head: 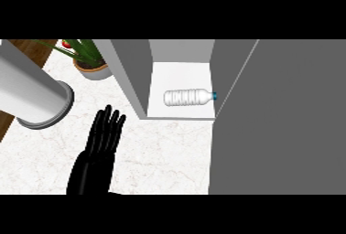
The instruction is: Pick up the bottled water, place it into the cabinet and close the cabinet
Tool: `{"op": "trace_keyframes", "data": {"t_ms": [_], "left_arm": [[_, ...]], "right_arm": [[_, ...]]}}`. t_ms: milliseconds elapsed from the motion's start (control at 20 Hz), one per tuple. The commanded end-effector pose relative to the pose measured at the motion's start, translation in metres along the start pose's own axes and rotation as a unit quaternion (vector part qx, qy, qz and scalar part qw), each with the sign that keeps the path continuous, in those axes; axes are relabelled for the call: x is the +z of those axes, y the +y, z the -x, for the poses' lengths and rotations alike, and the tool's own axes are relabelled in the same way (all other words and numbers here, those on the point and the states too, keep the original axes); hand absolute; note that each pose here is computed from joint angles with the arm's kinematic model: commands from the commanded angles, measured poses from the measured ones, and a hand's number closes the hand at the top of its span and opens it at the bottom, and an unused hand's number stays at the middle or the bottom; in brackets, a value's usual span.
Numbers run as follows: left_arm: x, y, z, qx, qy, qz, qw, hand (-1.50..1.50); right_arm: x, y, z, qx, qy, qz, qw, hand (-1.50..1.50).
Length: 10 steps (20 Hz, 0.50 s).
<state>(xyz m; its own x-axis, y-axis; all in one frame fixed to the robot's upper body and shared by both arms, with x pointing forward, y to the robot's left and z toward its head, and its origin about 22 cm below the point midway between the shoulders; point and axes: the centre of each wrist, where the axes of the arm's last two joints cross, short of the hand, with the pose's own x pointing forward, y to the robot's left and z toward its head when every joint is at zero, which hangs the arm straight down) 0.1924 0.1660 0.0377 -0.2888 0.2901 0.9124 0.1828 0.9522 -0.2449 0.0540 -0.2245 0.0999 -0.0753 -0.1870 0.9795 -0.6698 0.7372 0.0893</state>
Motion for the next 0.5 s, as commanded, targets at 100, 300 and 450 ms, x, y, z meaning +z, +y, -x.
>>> {"op": "trace_keyframes", "data": {"t_ms": [100,300,450], "left_arm": [[0.016,0.012,-0.011,-0.001,-0.006,-0.016,0.9998,-1.50],[0.034,0.026,-0.024,0.002,-0.010,-0.032,0.9994,-1.50],[0.042,0.040,-0.024,-0.010,-0.013,-0.032,0.9994,-1.50]], "right_arm": [[-0.017,0.030,-0.058,0.092,-0.011,-0.031,0.995,1.50],[-0.034,0.042,-0.047,0.090,-0.003,-0.037,0.995,1.50],[-0.048,0.043,-0.041,0.104,-0.029,-0.059,0.992,1.50]]}}
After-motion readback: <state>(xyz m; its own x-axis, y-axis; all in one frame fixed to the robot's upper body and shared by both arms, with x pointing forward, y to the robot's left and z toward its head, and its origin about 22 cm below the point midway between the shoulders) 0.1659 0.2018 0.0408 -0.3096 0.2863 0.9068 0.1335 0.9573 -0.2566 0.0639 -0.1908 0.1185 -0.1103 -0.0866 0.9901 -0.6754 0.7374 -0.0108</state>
